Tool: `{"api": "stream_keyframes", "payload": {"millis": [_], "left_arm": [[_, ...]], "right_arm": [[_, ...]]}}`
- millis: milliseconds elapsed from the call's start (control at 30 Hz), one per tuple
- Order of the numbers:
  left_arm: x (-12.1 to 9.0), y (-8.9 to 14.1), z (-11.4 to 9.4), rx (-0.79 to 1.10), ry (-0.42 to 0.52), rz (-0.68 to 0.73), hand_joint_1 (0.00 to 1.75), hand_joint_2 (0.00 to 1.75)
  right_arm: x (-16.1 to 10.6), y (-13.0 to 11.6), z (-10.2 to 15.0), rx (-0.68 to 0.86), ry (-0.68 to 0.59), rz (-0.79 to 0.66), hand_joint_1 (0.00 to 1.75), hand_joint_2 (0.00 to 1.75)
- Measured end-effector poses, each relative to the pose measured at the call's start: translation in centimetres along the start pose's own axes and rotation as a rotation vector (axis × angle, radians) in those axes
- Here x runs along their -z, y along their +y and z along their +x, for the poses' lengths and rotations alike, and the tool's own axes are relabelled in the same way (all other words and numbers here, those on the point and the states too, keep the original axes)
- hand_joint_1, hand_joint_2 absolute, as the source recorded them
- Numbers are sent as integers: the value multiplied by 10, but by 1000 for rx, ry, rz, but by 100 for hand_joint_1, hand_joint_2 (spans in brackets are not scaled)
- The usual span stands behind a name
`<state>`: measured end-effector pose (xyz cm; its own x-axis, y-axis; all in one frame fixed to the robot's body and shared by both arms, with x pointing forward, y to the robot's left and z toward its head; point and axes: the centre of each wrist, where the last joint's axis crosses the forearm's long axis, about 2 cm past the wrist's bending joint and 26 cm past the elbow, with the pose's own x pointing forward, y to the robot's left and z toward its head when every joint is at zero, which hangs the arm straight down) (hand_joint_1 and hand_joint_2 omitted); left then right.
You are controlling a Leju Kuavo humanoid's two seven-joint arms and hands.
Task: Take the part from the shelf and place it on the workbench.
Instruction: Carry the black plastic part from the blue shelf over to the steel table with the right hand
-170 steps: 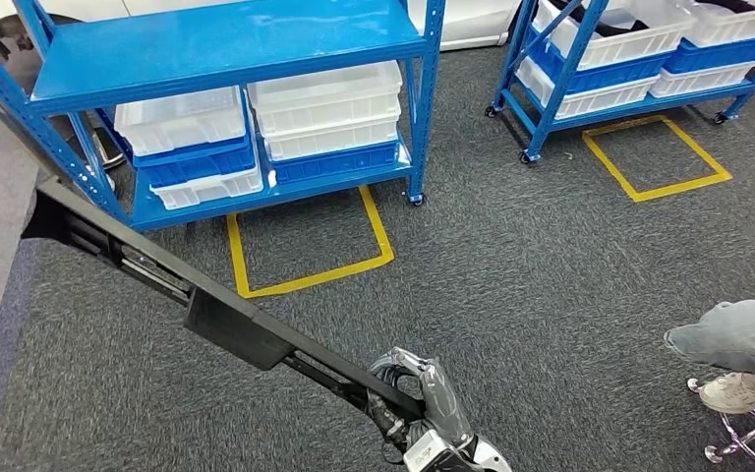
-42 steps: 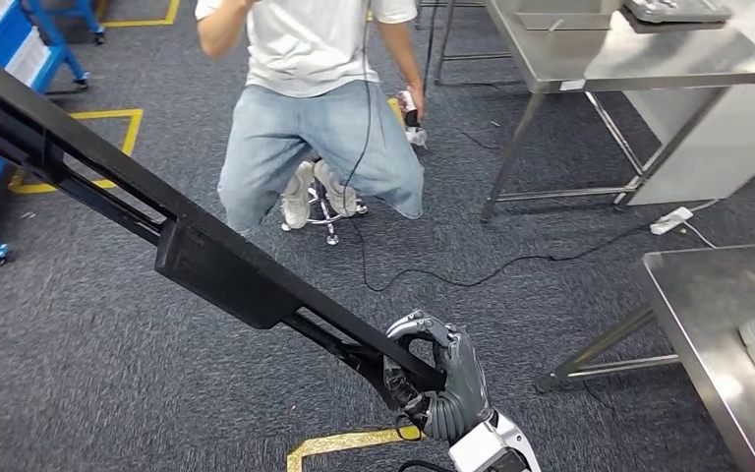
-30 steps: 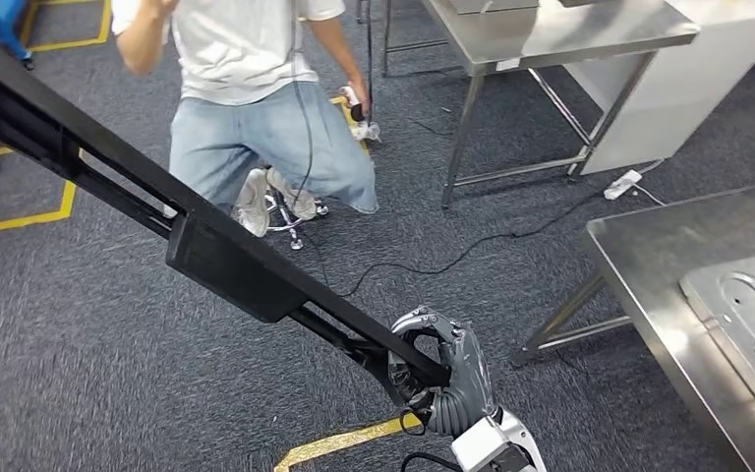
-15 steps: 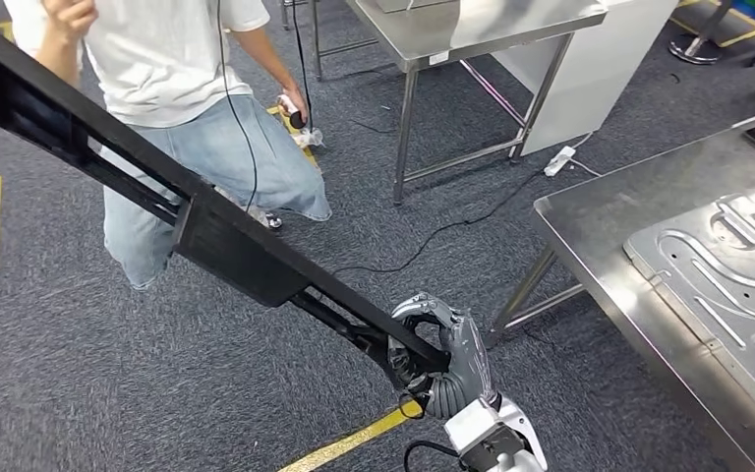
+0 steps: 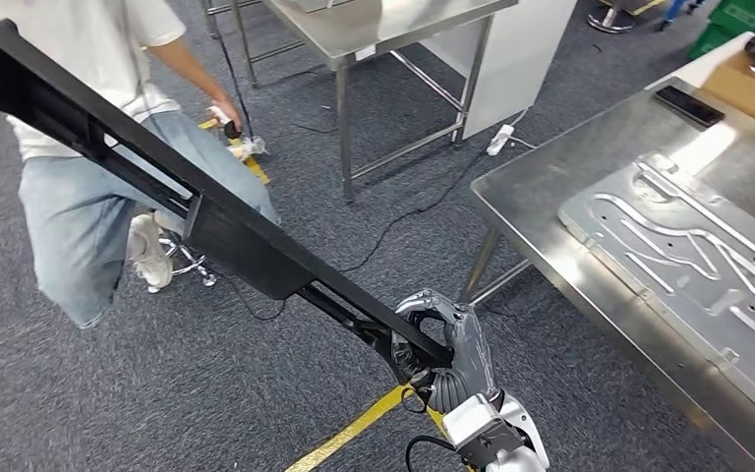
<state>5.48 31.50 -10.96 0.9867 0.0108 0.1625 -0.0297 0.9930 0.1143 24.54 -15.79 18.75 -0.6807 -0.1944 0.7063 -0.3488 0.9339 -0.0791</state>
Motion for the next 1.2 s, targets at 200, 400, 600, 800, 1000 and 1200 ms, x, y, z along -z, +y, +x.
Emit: {"api": "stream_keyframes", "payload": {"millis": [200, 400, 600, 800, 1000, 1200], "left_arm": [[0, 1, -3, 1, 10, 2, 0, 175], [0, 3, -3, 1, 10, 6, 0, 175], [0, 2, -1, 0, 8, 5, 0, 175], [0, 3, -2, 0, 10, 6, 0, 175], [0, 0, 0, 0, 7, -1, 0, 175], [0, 1, -3, 1, 12, 1, 0, 175]], "right_arm": [[1, 0, -1, -10, 2, -2, 173, 175], [1, -1, -2, -17, 6, -2, 173, 175], [2, -2, -2, -25, 5, -2, 173, 175], [1, -3, -3, -30, 11, -4, 173, 175], [3, -4, -3, -33, 6, -3, 173, 175], [3, -4, -4, -33, 10, -3, 173, 175]]}}
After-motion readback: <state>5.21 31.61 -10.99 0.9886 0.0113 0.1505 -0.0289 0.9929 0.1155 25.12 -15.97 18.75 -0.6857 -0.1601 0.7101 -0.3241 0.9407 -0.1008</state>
